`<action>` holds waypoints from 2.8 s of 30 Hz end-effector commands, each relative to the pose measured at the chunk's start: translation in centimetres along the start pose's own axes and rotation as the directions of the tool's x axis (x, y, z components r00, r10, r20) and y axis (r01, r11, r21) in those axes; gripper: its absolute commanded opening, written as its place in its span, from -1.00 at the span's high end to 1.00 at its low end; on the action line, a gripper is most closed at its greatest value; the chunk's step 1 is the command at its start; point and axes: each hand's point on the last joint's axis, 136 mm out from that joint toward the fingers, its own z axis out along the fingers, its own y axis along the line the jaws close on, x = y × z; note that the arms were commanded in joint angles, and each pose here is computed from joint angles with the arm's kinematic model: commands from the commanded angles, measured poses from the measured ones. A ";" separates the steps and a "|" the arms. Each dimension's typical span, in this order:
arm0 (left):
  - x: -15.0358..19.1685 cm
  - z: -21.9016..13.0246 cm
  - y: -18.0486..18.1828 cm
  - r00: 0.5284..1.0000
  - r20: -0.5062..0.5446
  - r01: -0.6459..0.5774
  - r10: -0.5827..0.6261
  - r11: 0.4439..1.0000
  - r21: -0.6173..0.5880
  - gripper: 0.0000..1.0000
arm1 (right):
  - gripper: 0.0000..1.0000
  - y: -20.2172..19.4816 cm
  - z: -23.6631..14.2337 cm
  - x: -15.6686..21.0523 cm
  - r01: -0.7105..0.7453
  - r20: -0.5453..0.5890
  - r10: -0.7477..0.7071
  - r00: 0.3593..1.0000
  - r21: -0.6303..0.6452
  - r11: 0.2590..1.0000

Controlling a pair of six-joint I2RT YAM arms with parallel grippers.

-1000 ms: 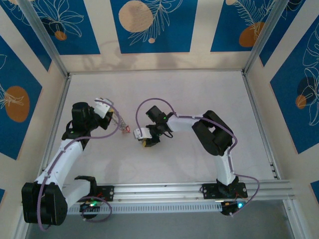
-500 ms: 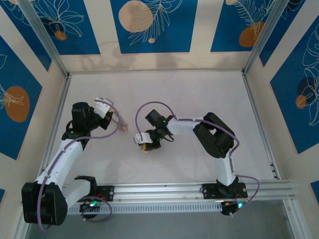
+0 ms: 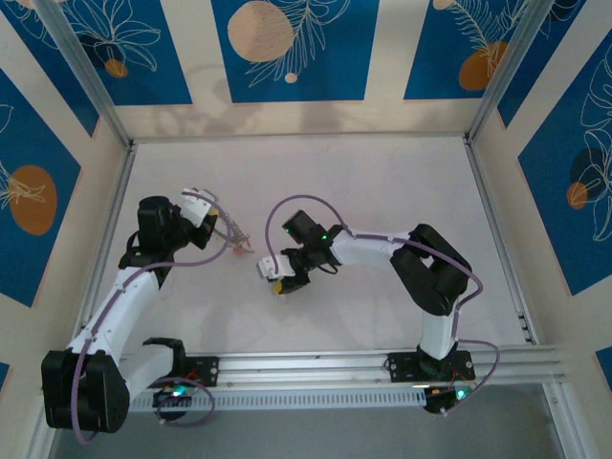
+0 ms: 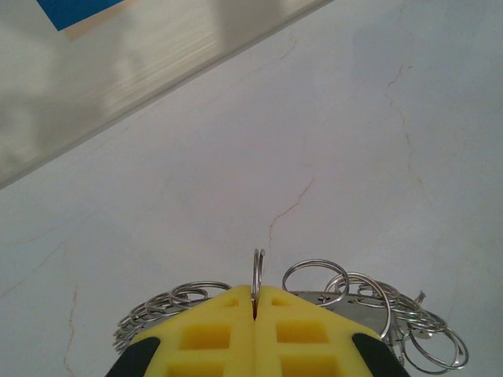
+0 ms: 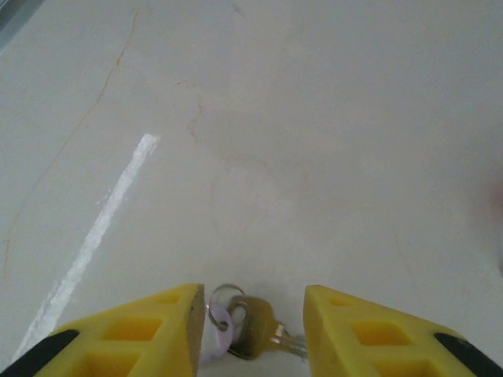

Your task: Put the keys on the keyring

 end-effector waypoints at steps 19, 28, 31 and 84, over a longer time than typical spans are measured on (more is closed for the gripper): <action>-0.8 -0.5 0.3 0.999 0.039 -0.025 0.026 1.000 -0.005 1.00 | 0.35 0.5 1.6 3.8 0.009 -0.110 0.000 0.994 0.088 0.996; -0.7 -0.4 0.2 0.999 0.036 -0.024 0.024 1.000 -0.002 1.00 | 0.64 -0.8 0.7 3.2 0.029 -0.088 -0.014 0.996 0.167 0.985; -0.6 -0.3 0.2 0.999 0.034 -0.022 0.022 1.000 -0.001 1.00 | 0.70 -1.6 0.0 2.8 0.035 -0.069 -0.021 0.997 0.210 0.977; -0.5 -0.3 0.2 0.999 0.030 -0.023 0.023 1.000 0.004 1.00 | 0.37 -1.3 0.8 3.2 0.186 -0.188 -0.178 0.966 0.023 0.982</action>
